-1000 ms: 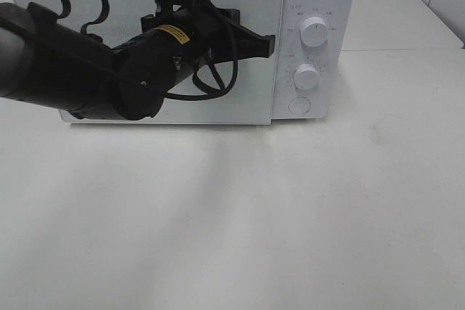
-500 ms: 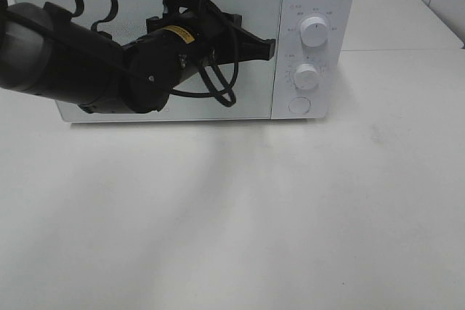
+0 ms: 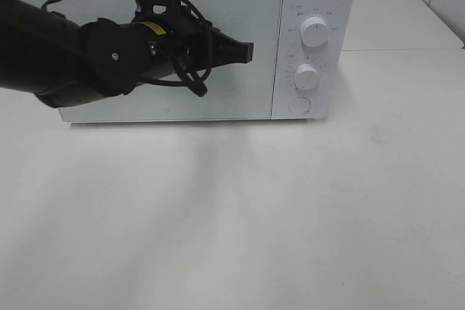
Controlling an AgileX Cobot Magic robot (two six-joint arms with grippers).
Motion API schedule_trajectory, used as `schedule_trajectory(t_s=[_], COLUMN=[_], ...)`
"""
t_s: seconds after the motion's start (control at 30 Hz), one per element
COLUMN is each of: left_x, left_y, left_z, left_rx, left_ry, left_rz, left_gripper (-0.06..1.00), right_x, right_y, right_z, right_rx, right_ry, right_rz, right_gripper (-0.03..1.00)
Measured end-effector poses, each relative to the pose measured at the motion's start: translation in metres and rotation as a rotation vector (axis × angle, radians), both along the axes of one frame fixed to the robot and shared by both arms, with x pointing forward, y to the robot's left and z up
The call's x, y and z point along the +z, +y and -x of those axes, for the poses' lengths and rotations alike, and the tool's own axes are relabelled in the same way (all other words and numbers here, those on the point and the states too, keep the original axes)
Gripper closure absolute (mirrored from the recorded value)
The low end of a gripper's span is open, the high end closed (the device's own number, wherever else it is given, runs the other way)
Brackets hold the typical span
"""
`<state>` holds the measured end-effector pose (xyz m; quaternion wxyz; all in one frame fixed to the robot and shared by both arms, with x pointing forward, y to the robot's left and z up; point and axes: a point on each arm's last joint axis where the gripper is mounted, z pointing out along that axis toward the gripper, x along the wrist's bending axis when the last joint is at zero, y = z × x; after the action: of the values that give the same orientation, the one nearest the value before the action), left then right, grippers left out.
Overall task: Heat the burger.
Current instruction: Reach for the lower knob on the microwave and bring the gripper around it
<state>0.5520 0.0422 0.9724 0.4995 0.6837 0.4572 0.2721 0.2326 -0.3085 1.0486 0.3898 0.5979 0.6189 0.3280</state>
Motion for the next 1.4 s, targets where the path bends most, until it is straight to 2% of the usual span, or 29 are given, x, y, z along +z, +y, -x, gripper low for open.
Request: schedule_trajectory(t_s=[0.03,0.07,0.1,0.13,0.17,0.2,0.23,0.27,0.3,0.33,0.37,0.43,0.47,0.5,0.57,0.87,0.9,0.93,1.0,1.03,1.1,1.13,1.17,1.23,1.27,1.33,1.4], left_x=[0.0,0.003,0.003,0.003,0.003,0.002,0.002,0.002,0.002,0.004,0.009,0.012,0.018,0.018,0.026,0.053,0.057,0.064,0.067,0.073,0.075,0.08,0.08,0.086,0.086,0.094,0.097], left_y=[0.0,0.001,0.002,0.002,0.003,0.005,0.005,0.005,0.005,0.006,0.006,0.006,0.007,0.007,0.01,0.024,0.028,0.042,0.049,0.071,0.08,0.103,0.103,0.135,0.135,0.166,0.176], left_z=[0.0,0.014,0.026,0.026,0.032,0.042,0.042,0.047,0.047,0.056,0.065,0.068,0.075,0.075,0.086,0.109,0.111,0.109,0.108,0.101,0.099,0.094,0.094,0.091,0.091,0.093,0.094], left_rx=[0.0,-0.026,-0.072,-0.072,-0.096,-0.142,-0.142,-0.168,-0.168,-0.221,-0.275,-0.294,-0.342,-0.342,-0.409,-0.517,-0.509,-0.45,-0.42,-0.339,-0.31,-0.234,-0.234,-0.131,-0.131,-0.042,-0.011], left_ry=[0.0,0.057,0.128,0.128,0.17,0.249,0.249,0.289,0.289,0.349,0.402,0.419,0.453,0.453,0.489,0.533,0.556,0.605,0.621,0.649,0.657,0.669,0.669,0.697,0.697,0.728,0.734], left_rz=[0.0,-0.01,-0.035,-0.035,-0.044,-0.053,-0.053,-0.057,-0.057,-0.066,-0.071,-0.072,-0.08,-0.08,-0.103,-0.152,-0.148,-0.126,-0.124,-0.136,-0.157,-0.184,-0.184,-0.223,-0.223,-0.248,-0.25], left_gripper=[0.87,0.71,0.62,0.62,0.34,0.23,0.23,0.05,0.05,-0.01,-0.02,-0.03,-0.04,-0.04,-0.04,-0.04,-0.04,-0.04,-0.04,-0.04,-0.04,-0.04,-0.04,-0.04,-0.04,-0.04,-0.04], right_x=[0.0,0.0,0.0,0.0,0.0,0.0,0.0,0.0,0.0,0.0,0.0,0.0,0.0,0.0,0.0,0.0,0.0,0.0,0.0,0.0,0.0,0.0,0.0,0.0,0.0,0.0,0.0], right_y=[0.0,0.0,0.0,0.0,0.0,0.0,0.0,0.0,0.0,0.0,0.0,0.0,0.0,0.0,0.0,0.0,0.0,0.0,0.0,0.0,0.0,0.0,0.0,0.0,0.0,0.0,0.0], right_z=[0.0,0.0,0.0,0.0,0.0,0.0,0.0,0.0,0.0,0.0,0.0,0.0,0.0,0.0,0.0,0.0,0.0,0.0,0.0,0.0,0.0,0.0,0.0,0.0,0.0,0.0,0.0], right_rx=[0.0,0.0,0.0,0.0,0.0,0.0,0.0,0.0,0.0,0.0,0.0,0.0,0.0,0.0,0.0,0.0,0.0,0.0,0.0,0.0,0.0,0.0,0.0,0.0,0.0,0.0,0.0], right_ry=[0.0,0.0,0.0,0.0,0.0,0.0,0.0,0.0,0.0,0.0,0.0,0.0,0.0,0.0,0.0,0.0,0.0,0.0,0.0,0.0,0.0,0.0,0.0,0.0,0.0,0.0,0.0], right_rz=[0.0,0.0,0.0,0.0,0.0,0.0,0.0,0.0,0.0,0.0,0.0,0.0,0.0,0.0,0.0,0.0,0.0,0.0,0.0,0.0,0.0,0.0,0.0,0.0,0.0,0.0,0.0], right_gripper=[0.21,0.21,0.21,0.21,0.21,0.21,0.21,0.21,0.21,0.21,0.21,0.21,0.21,0.21,0.21,0.21,0.21,0.21,0.21,0.21,0.21,0.21,0.21,0.21,0.21,0.21,0.21])
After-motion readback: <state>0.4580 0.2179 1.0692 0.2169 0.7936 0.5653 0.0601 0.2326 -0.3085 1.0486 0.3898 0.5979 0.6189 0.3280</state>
